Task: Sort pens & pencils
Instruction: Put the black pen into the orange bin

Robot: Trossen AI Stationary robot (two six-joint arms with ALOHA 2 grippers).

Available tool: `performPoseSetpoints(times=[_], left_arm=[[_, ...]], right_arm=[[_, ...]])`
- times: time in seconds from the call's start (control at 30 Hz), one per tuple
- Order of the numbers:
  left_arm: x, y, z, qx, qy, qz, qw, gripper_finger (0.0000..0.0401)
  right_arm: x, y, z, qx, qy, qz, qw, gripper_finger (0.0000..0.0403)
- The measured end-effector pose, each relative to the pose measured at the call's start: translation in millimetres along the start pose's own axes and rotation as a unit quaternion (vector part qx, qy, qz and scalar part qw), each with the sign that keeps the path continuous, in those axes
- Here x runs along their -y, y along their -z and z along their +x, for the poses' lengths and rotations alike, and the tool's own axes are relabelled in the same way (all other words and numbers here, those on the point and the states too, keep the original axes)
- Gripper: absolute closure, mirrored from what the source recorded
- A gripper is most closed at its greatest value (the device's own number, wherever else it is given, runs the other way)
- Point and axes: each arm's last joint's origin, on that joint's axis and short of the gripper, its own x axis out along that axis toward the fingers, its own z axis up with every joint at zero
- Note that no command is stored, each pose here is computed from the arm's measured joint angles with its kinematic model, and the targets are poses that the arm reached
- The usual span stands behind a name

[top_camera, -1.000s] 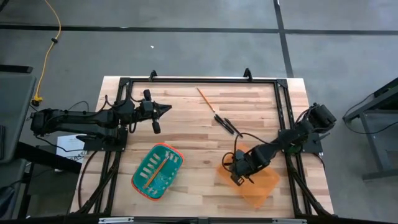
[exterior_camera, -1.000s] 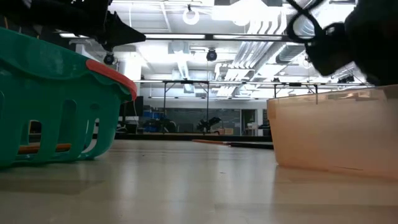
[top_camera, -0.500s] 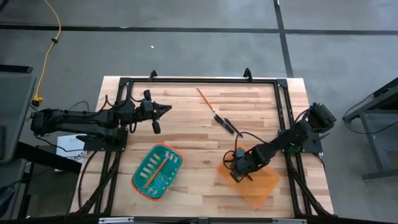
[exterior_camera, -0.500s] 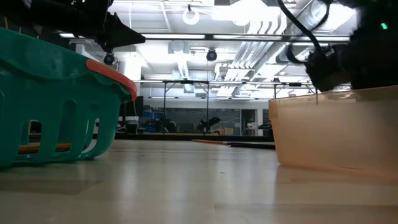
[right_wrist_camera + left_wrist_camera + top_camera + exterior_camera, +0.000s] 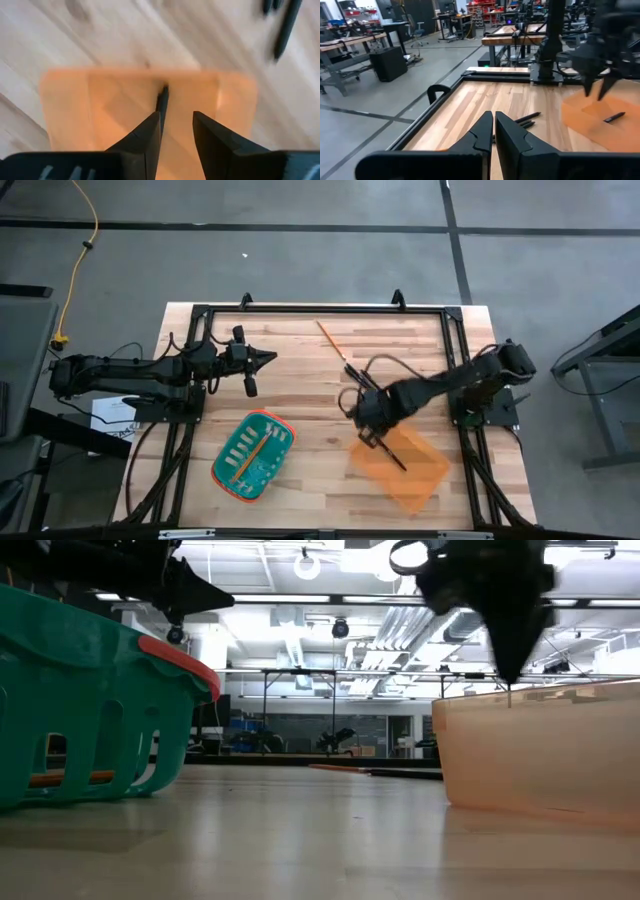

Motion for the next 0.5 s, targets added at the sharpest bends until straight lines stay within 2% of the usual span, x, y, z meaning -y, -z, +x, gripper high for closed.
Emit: performPoseSetpoints(times=[0.23,0.4,0.5], left_arm=[[0.0,0.5,0.0,-0.003,0.000,-0.004,1.000,0.0391],[0.2,2.0,0.0,-0.010,0.001,-0.003,1.000,0.0391],[0.2,2.5,0.0,-0.013,0.001,-0.002,1.000,0.0391]], right_arm=[[32.6,-46.5,-4.6,0.020,0.001,-0.024,1.000,0.0295],[64.4,-73.5,3.1,0.027,0.007,-0.031,0.999,0.0295],[80.5,-84.7,14.1,0.009,0.008,-0.036,0.999,0.0295]])
